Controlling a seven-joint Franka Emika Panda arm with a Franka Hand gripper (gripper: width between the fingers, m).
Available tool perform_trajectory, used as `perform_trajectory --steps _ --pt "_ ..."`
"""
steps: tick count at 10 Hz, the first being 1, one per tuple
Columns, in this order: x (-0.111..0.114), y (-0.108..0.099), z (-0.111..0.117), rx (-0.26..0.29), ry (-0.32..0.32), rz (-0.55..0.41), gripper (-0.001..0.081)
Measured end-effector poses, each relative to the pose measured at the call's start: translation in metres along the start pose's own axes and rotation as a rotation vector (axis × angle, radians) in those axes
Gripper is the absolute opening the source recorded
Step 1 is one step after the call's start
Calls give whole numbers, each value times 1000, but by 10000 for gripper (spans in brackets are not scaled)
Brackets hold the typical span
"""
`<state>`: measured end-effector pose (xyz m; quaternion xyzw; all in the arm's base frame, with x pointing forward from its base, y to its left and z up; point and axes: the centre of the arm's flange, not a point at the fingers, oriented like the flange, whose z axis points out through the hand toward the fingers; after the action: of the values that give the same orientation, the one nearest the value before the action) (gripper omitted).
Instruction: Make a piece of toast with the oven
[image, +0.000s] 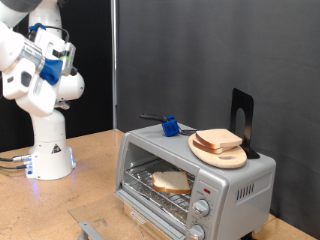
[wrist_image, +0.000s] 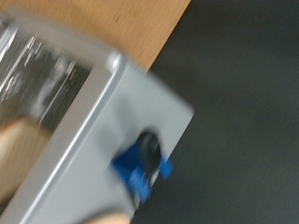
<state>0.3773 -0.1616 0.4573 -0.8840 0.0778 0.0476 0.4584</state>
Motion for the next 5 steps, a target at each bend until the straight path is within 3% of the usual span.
perform_trajectory --steps 1,2,4,5 --pt "-2 5 -1 25 81 -91 808" --pt "-4 5 1 18 47 -48 808" --pt "-7 7 6 -16 -67 161 808" --pt "-3 10 8 -17 -92 284 808"
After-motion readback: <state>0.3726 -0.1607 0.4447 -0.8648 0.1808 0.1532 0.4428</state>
